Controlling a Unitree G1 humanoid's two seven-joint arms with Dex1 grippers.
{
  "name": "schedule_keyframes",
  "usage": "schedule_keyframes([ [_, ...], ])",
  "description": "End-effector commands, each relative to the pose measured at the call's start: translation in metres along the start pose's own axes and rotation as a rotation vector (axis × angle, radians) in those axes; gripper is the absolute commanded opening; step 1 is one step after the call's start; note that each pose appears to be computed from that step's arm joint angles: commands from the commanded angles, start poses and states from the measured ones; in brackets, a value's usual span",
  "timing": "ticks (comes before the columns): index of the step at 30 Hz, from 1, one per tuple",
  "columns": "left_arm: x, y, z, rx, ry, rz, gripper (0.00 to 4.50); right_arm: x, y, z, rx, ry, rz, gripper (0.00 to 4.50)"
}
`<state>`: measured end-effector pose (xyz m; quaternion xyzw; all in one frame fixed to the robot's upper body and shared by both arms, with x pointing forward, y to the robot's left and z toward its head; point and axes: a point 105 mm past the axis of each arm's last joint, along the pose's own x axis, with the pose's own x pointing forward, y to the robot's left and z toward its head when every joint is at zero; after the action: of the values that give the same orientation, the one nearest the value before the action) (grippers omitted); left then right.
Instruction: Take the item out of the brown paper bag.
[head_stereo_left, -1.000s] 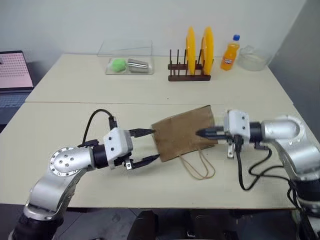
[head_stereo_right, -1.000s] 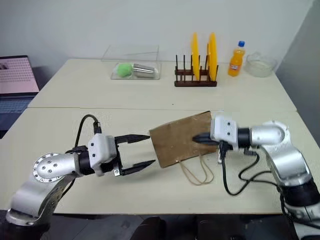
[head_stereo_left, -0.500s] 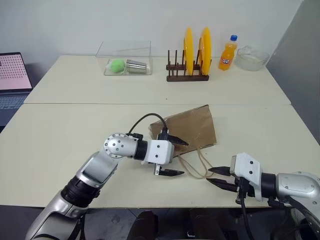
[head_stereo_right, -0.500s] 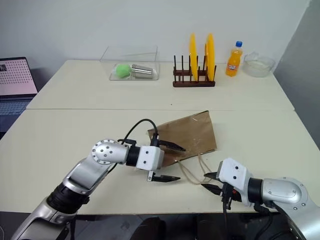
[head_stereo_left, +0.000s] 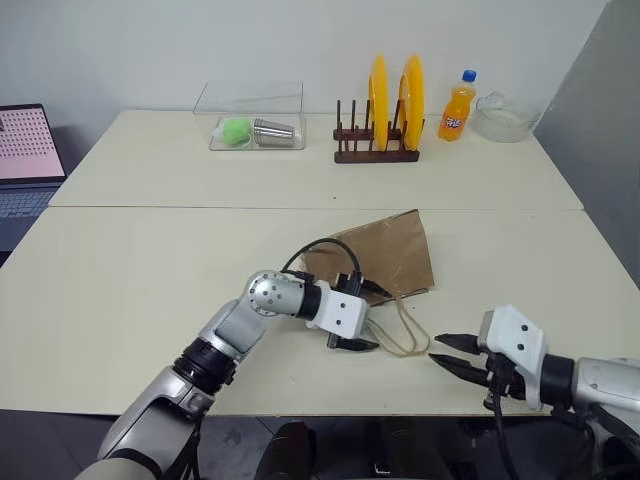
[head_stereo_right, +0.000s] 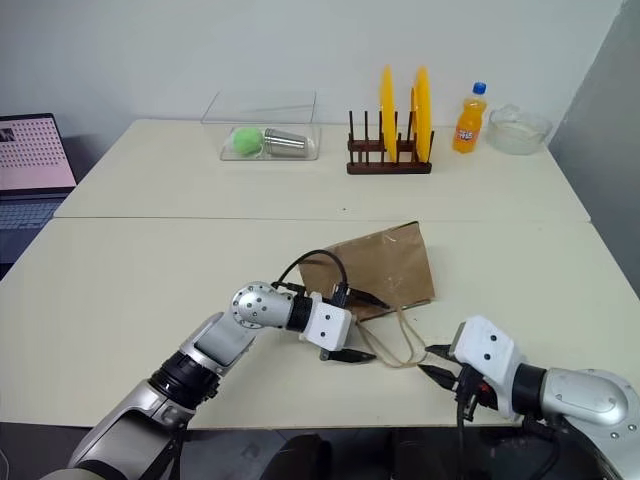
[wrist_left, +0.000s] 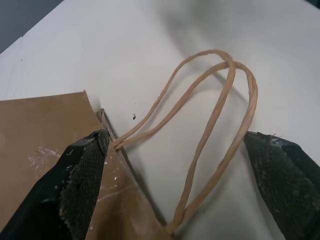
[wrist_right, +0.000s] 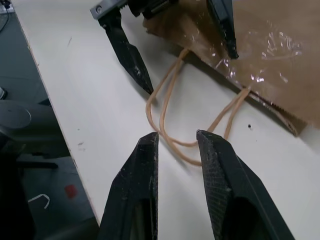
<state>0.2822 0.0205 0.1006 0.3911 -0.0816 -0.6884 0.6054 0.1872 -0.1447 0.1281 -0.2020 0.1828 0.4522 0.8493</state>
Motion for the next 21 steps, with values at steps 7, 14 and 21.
schedule_keyframes([
  [7, -0.012, 0.011, 0.009, -0.084, -0.062, -0.04, 4.5, -0.008, 0.016, 0.01, -0.035, -0.039, 0.022, 1.23],
  [14, -0.027, 0.021, 0.021, -0.114, -0.082, -0.072, 4.5, -0.011, 0.009, 0.016, -0.021, -0.084, -0.028, 1.81],
  [21, -0.007, 0.033, 0.018, 0.024, -0.06, 0.008, 4.5, -0.011, 0.013, 0.011, -0.044, -0.045, -0.022, 3.53],
])
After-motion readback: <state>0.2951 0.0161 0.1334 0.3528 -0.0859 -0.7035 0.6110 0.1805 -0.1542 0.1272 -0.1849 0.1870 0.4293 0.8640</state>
